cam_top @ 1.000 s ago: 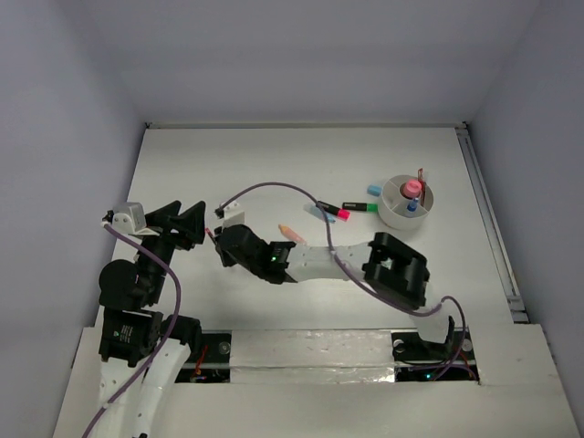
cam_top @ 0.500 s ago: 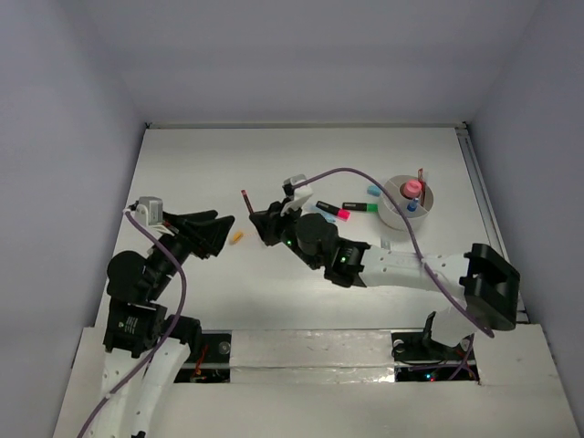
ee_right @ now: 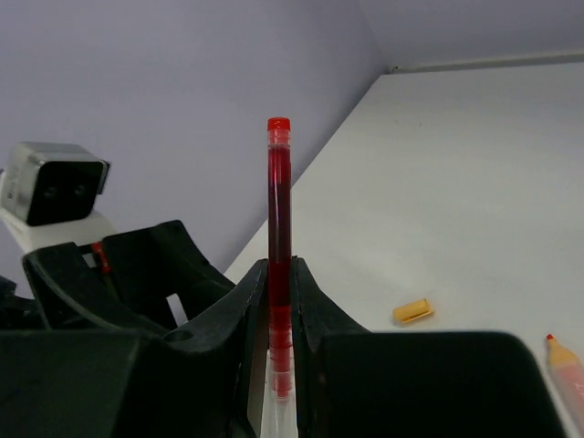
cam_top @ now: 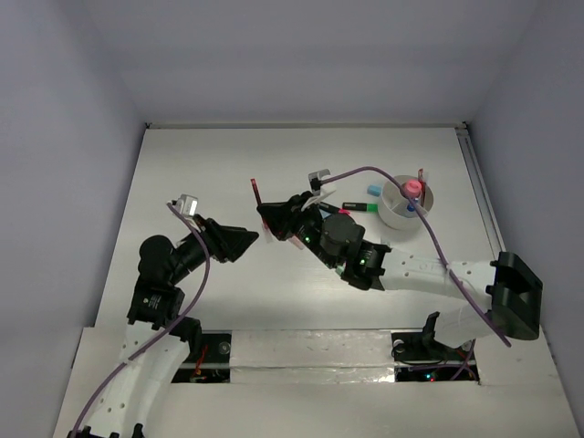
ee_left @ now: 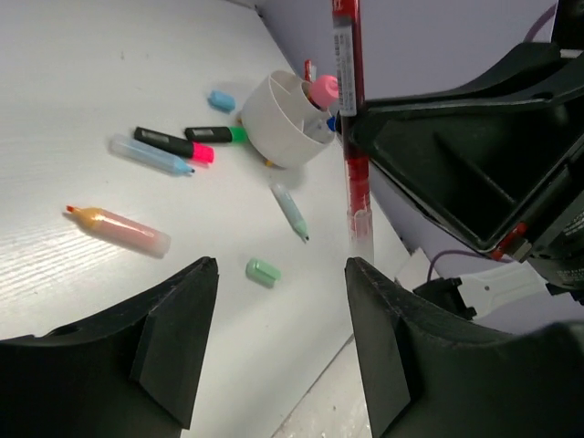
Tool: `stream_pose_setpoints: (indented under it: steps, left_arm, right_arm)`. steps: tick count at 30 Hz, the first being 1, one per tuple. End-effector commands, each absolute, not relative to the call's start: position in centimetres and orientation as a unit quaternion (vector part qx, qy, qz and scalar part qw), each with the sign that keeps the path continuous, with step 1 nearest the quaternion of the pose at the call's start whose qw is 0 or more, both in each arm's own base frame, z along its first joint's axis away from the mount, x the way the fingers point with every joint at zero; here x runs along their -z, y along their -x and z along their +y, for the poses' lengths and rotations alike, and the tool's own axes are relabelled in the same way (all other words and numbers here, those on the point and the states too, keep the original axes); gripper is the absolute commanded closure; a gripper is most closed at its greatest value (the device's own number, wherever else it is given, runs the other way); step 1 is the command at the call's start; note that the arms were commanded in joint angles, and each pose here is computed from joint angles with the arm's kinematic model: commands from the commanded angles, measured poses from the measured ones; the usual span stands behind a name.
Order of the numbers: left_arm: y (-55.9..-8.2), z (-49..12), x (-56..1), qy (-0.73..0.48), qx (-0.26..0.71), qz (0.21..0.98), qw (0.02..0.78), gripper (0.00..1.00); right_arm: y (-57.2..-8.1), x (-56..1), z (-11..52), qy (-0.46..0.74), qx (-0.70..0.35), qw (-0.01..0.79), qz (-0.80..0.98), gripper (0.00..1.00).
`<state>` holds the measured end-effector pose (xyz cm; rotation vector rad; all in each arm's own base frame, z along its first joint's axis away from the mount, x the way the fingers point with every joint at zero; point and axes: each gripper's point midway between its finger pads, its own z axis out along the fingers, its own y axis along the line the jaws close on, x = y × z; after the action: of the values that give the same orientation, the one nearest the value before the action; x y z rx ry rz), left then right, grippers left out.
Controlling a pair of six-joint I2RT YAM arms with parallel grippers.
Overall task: Sort the stationery into containers
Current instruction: Pick up the pen from the center of the board.
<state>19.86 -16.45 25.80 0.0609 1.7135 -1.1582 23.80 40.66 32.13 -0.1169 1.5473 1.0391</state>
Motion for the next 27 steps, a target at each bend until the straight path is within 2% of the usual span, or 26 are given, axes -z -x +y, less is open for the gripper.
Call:
stream_pose_setpoints:
  steps: [1, 11, 18, 27]
  left_arm:
    - [-18.5, -17.9, -28.2, -0.077, 0.529, 0.665, 0.522, 0.45]
    - [-18.3, -19.4, -28.0, -0.094, 0.546, 0.658, 0.509, 0.44]
    - [-18.7, -20.0, -27.1, -0.091, 0.540, 0.669, 0.504, 0.51]
    - [-19.5, -19.7, -26.8, -0.080, 0.521, 0.674, 0.518, 0.52]
  right_arm:
    - [-23.5, -34.2, 41.2, 0.033, -0.489, 0.594, 0.638, 1.00]
    - [-23.3, -33.4, 43.4, 0.044, -0.509, 0.570, 0.644, 1.00]
    - [-23.0, -33.2, 43.8, 0.043, -0.523, 0.560, 0.641, 1.00]
    - [-22.4, -34.0, 42.9, 0.029, -0.545, 0.557, 0.626, 1.00]
